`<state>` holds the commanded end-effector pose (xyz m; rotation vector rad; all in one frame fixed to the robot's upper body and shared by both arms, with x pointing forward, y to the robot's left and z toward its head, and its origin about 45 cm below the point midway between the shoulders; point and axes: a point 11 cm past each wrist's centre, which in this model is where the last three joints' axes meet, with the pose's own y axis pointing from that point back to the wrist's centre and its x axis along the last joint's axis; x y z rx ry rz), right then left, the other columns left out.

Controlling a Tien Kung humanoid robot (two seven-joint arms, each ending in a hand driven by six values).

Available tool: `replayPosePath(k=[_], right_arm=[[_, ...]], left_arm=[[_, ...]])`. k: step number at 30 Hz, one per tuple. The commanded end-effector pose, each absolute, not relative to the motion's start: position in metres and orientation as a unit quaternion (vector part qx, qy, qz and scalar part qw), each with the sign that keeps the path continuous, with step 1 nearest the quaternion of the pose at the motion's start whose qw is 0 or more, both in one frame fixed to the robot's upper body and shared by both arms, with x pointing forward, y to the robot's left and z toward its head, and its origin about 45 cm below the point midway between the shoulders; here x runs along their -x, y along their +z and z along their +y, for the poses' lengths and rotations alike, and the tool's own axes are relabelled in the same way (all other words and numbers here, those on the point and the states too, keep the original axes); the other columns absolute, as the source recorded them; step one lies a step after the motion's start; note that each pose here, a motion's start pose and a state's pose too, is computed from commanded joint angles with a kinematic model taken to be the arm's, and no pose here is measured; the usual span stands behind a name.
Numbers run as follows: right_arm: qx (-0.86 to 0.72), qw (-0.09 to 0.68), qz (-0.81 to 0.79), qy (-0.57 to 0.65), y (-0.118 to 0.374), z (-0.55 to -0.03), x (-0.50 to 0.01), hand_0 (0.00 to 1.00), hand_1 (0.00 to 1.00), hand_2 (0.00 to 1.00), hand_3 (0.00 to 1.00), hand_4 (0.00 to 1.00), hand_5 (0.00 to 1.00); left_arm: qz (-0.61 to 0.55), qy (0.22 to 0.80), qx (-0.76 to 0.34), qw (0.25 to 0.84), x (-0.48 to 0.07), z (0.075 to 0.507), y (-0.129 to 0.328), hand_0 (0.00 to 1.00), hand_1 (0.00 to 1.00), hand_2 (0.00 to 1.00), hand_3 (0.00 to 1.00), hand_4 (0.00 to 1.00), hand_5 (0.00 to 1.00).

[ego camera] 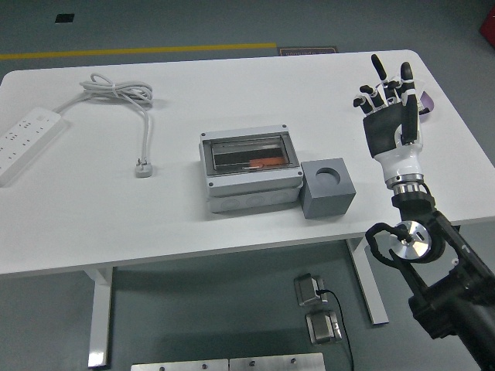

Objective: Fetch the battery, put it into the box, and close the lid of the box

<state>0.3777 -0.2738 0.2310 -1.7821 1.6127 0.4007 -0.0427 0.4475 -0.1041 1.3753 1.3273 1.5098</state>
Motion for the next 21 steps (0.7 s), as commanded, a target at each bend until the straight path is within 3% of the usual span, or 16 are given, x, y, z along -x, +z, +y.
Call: replayPosePath(k=[8, 9, 14, 15, 20, 21], right_arm=[[0.691, 0.277, 0.661, 0.095, 0.234, -0.290, -0.381, 0.199, 0.306, 0.821, 0.263, 0.788, 0.494], [0.691, 0.267, 0.666, 0.089, 0.234, -0.291, -0.381, 0.295, 0.440, 0.820, 0.421, 0.793, 0.511], [0.694, 0.206, 0.688, 0.062, 0.230, -0.299, -0.383, 0.295, 0.440, 0.820, 0.421, 0.793, 0.511], [0.693, 0.191, 0.693, 0.055, 0.230, -0.302, -0.384, 0.761, 0.755, 0.878, 0.966, 0.922, 0.709], [0.683, 0.122, 0.720, -0.003, 0.249, -0.320, -0.388, 0.761, 0.755, 0.878, 0.966, 0.922, 0.709], [0.684, 0.108, 0.722, -0.015, 0.253, -0.322, -0.389, 0.991, 0.891, 0.913, 0.998, 0.967, 0.758]], left_arm=[[0.512, 0.580, -0.531, 0.347, 0.043, 0.446, -0.105, 0.602, 0.686, 0.711, 0.753, 0.804, 0.899], [0.511, 0.580, -0.530, 0.348, 0.042, 0.446, -0.105, 0.601, 0.686, 0.709, 0.753, 0.804, 0.900], [0.511, 0.580, -0.530, 0.348, 0.042, 0.446, -0.105, 0.601, 0.686, 0.709, 0.753, 0.804, 0.900], [0.511, 0.580, -0.530, 0.348, 0.042, 0.446, -0.105, 0.599, 0.686, 0.708, 0.753, 0.804, 0.899], [0.511, 0.582, -0.528, 0.349, 0.041, 0.447, -0.104, 0.599, 0.686, 0.708, 0.753, 0.804, 0.899], [0.510, 0.583, -0.527, 0.349, 0.042, 0.447, -0.104, 0.597, 0.686, 0.709, 0.752, 0.804, 0.900]])
